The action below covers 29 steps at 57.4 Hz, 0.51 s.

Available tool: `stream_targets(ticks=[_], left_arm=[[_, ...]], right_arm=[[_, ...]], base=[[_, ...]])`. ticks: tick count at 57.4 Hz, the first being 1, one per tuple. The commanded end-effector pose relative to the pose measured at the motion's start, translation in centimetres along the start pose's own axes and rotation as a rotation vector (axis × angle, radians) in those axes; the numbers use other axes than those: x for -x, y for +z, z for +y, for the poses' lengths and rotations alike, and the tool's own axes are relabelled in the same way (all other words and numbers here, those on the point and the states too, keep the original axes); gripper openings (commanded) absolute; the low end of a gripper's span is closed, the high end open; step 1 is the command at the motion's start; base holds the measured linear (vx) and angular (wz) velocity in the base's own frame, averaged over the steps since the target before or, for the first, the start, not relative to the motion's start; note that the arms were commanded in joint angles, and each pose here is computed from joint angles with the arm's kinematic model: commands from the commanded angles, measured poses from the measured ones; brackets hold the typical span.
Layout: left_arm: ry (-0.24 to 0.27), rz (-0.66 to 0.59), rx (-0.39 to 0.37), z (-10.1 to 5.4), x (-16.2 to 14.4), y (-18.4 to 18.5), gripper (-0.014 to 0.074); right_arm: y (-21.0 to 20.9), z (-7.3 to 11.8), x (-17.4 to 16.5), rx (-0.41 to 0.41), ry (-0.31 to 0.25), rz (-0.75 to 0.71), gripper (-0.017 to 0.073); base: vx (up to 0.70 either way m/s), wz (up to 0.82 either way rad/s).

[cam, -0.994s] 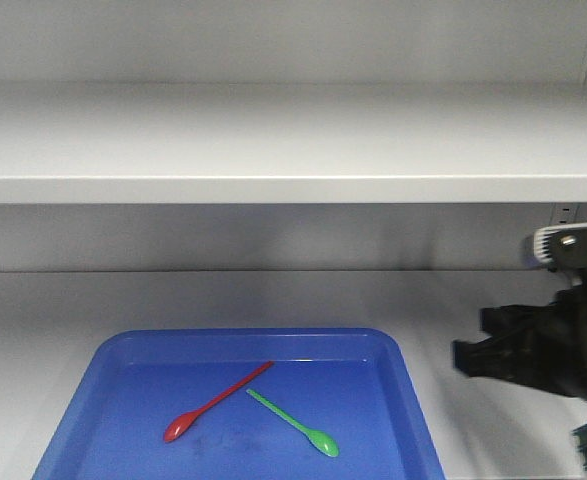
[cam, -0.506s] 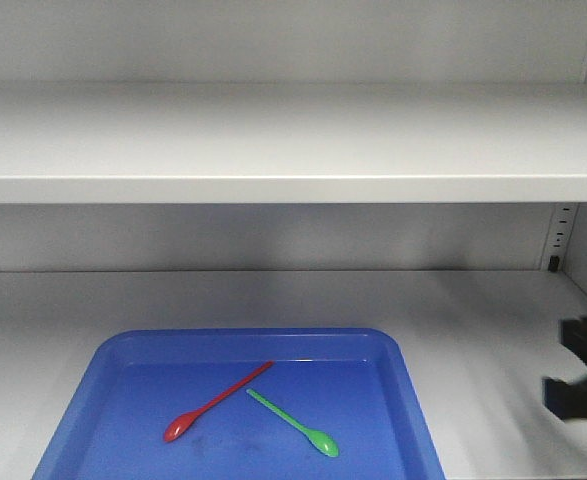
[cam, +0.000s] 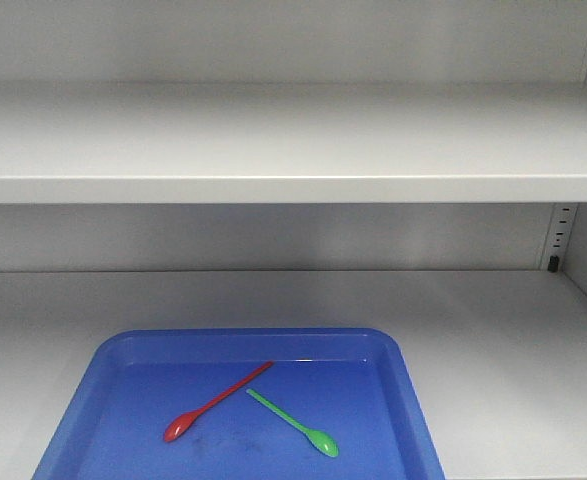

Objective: Sort red and green spoons into left cabinet

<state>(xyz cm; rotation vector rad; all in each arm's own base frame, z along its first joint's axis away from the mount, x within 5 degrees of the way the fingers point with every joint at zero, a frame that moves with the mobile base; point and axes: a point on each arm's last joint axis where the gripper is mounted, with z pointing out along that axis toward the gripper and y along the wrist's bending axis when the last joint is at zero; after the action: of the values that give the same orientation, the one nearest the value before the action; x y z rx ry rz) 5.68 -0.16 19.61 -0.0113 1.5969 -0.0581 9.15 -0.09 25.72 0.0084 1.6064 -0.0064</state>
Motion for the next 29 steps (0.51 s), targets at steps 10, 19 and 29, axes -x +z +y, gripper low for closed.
stream_targets(ticks=[10,19,29], left_arm=[[-0.016,-0.096,-0.006,-0.1,1.0,-0.2,-0.0006],[-0.016,-0.096,-0.006,-0.1,1.0,-0.2,-0.0006],[-0.016,-0.096,-0.006,-0.1,1.0,-0.2,-0.0006]], right_arm=[[-2.6,-0.3,-1.9,-0.047,0.033,-0.097,-0.0006],[-3.5,-0.3,-4.2,-0.045,0.048,-0.137,-0.0006],[-3.4,-0.3,-5.9,-0.038,0.131,-0.094,-0.0006]], base=[[0.00,0.00],[0.00,0.00],[0.00,0.00]])
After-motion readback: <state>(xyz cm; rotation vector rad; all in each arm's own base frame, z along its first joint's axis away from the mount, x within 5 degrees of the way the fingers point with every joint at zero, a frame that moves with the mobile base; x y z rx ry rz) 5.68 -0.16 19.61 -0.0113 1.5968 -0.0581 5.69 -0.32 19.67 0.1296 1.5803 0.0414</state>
